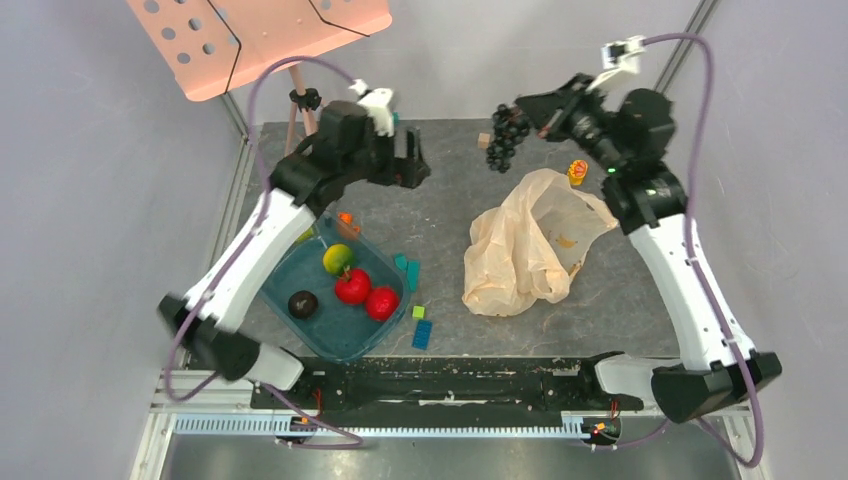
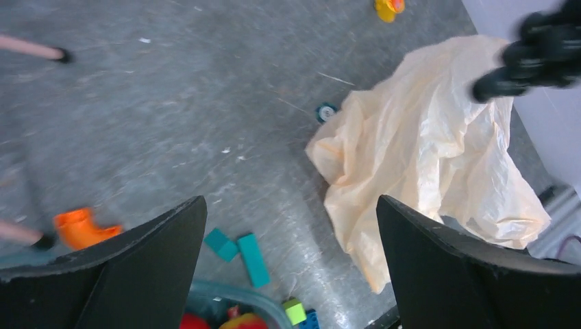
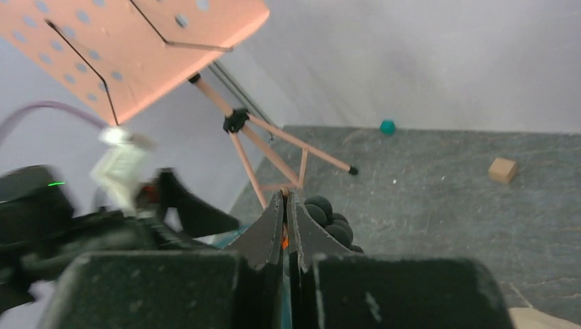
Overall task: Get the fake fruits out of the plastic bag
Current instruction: Place the fake fruit in the bin.
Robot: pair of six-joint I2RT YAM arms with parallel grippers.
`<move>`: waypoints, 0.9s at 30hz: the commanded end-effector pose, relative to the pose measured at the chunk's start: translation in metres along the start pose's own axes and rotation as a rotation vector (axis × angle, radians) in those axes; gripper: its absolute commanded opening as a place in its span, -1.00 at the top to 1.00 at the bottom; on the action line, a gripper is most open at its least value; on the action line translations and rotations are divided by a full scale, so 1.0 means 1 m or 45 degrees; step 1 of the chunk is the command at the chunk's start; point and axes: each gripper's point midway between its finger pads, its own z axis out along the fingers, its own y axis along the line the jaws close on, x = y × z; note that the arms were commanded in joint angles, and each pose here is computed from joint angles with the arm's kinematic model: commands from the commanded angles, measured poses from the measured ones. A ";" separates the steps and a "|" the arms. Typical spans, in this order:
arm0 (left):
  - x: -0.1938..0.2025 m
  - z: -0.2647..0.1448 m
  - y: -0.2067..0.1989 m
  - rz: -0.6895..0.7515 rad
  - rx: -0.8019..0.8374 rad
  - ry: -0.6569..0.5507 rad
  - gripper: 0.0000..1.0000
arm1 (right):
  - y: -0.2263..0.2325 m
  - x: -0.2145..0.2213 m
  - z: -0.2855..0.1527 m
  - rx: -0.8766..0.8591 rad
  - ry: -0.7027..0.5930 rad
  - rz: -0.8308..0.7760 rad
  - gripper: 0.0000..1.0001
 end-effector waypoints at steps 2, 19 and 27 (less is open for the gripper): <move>0.002 -0.100 0.034 -0.066 -0.242 -0.204 -0.99 | 0.029 0.039 0.038 0.008 0.055 -0.135 1.00; 0.007 -0.307 0.058 -0.206 -0.468 -0.713 -0.99 | 0.195 0.223 0.043 -0.436 0.426 -0.241 1.00; 0.013 -0.316 0.065 -0.203 -0.515 -0.719 -0.99 | 0.234 0.322 0.001 -0.605 0.639 -0.355 1.00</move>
